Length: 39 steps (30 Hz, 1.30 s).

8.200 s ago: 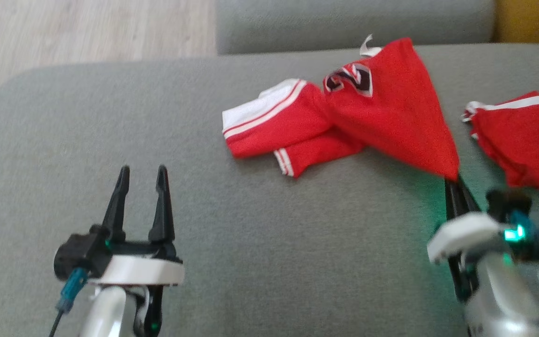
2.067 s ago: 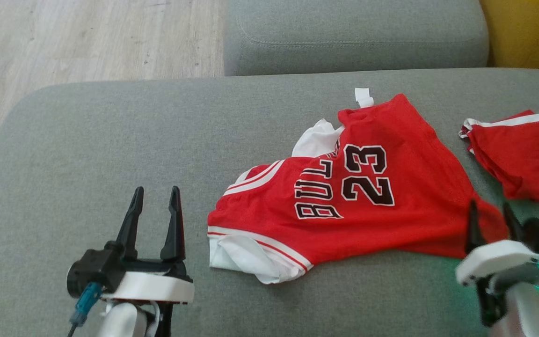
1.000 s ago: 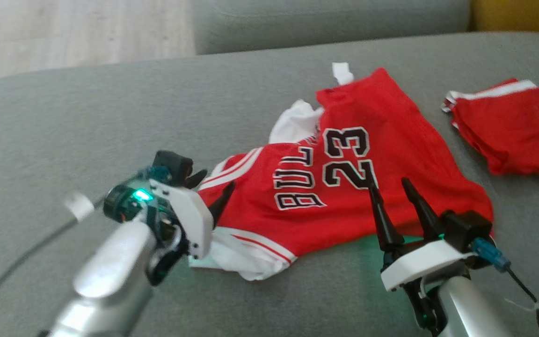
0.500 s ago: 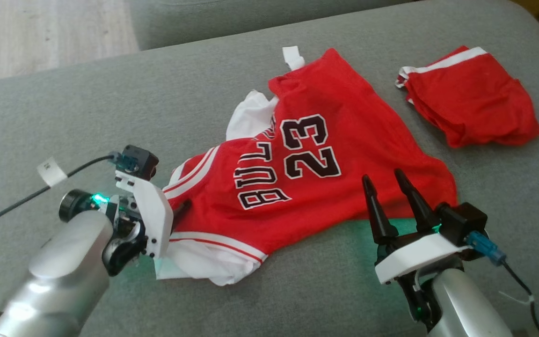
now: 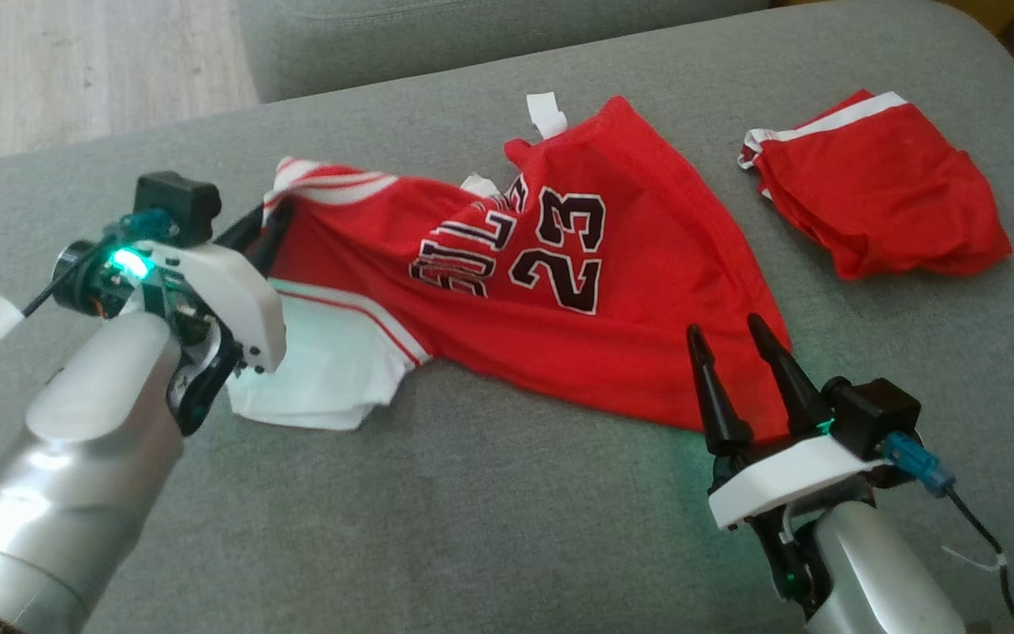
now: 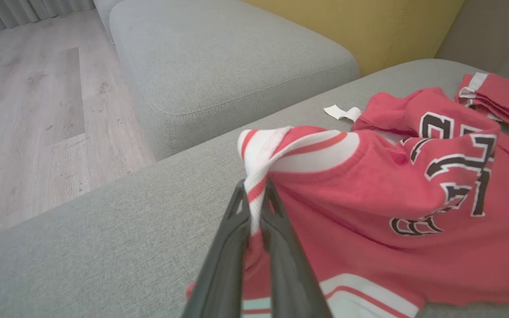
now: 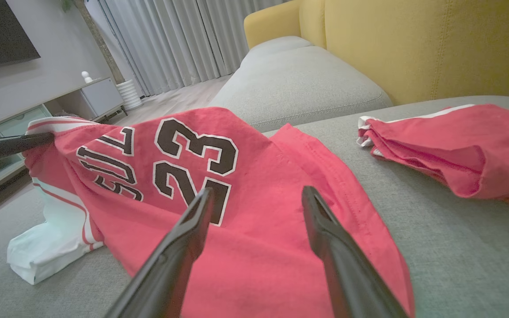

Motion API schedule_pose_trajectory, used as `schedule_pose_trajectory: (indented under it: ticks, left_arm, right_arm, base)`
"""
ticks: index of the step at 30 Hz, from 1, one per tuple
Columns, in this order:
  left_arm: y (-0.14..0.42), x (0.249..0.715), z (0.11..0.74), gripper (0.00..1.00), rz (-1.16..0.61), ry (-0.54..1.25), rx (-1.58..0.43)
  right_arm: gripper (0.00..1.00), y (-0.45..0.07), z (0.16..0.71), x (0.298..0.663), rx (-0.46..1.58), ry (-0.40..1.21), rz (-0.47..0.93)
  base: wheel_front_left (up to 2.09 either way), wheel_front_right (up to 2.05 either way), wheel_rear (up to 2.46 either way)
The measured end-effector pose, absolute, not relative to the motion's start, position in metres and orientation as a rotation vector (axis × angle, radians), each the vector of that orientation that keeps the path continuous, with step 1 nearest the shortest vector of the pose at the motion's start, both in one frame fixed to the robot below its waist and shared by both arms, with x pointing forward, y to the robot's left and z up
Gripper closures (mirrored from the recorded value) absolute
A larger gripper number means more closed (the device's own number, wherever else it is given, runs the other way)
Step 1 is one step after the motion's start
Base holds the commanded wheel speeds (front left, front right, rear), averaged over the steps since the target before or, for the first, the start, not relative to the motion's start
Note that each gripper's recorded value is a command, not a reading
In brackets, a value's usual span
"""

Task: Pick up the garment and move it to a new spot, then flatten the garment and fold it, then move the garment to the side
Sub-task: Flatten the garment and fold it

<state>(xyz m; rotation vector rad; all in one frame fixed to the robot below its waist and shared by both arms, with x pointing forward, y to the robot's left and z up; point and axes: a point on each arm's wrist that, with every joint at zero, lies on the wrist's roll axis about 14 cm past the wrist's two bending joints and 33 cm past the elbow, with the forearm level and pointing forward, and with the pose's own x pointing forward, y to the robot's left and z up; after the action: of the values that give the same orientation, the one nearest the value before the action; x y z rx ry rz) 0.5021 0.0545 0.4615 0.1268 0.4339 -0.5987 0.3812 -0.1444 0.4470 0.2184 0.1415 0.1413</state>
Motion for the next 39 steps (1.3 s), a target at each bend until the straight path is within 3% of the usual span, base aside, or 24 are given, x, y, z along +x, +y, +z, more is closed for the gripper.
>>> schedule_pose_trajectory:
  ticks: [2, 3, 4, 5, 11, 19, 23, 32, 39]
  left_arm:
    - [0.056, 0.504, 0.464, 1.00, -0.585, 0.420, 0.121]
    - [0.058, 0.502, 0.461, 0.93, -0.581, 0.431, 0.121]
    - [0.059, 0.500, 0.457, 0.06, -0.578, 0.443, 0.125]
    - [0.061, 0.497, 0.453, 0.00, -0.578, 0.455, 0.128]
    - [0.084, 0.497, 0.452, 0.00, -0.526, 0.433, 0.124]
    - [0.106, 0.505, 0.500, 0.00, -0.432, 0.177, 0.022]
    - [0.123, 0.485, 0.512, 0.00, -0.325, 0.086, -0.053]
    - [0.139, 0.398, 0.471, 0.00, -0.183, 0.121, -0.162]
    - [0.136, 0.403, 0.464, 0.00, -0.218, 0.129, -0.121]
  right_arm:
    - [0.00, -0.144, 0.448, 0.382, 0.219, 0.140, 0.143]
    - [0.00, -0.143, 0.448, 0.383, 0.220, 0.139, 0.145]
    - [0.00, -0.143, 0.447, 0.383, 0.219, 0.140, 0.147]
    - [0.00, -0.141, 0.447, 0.384, 0.217, 0.142, 0.150]
    - [0.00, -0.134, 0.444, 0.387, 0.216, 0.152, 0.172]
    - [0.00, -0.130, 0.454, 0.390, 0.221, 0.118, 0.184]
    - [0.00, -0.141, 0.463, 0.392, 0.230, 0.081, 0.149]
    - [0.00, -0.148, 0.463, 0.389, 0.217, 0.072, 0.126]
    - [0.00, -0.150, 0.459, 0.390, 0.197, 0.082, 0.124]
  base:
    - [0.00, 0.00, 0.00]
    - [0.00, 0.00, 0.00]
    - [0.00, 0.00, 0.00]
    - [0.00, 0.00, 0.00]
    - [0.00, 0.00, 0.00]
    - [0.00, 0.00, 0.00]
    - [0.00, 0.00, 0.00]
    - [0.00, 0.00, 0.00]
    - [0.00, 0.00, 0.00]
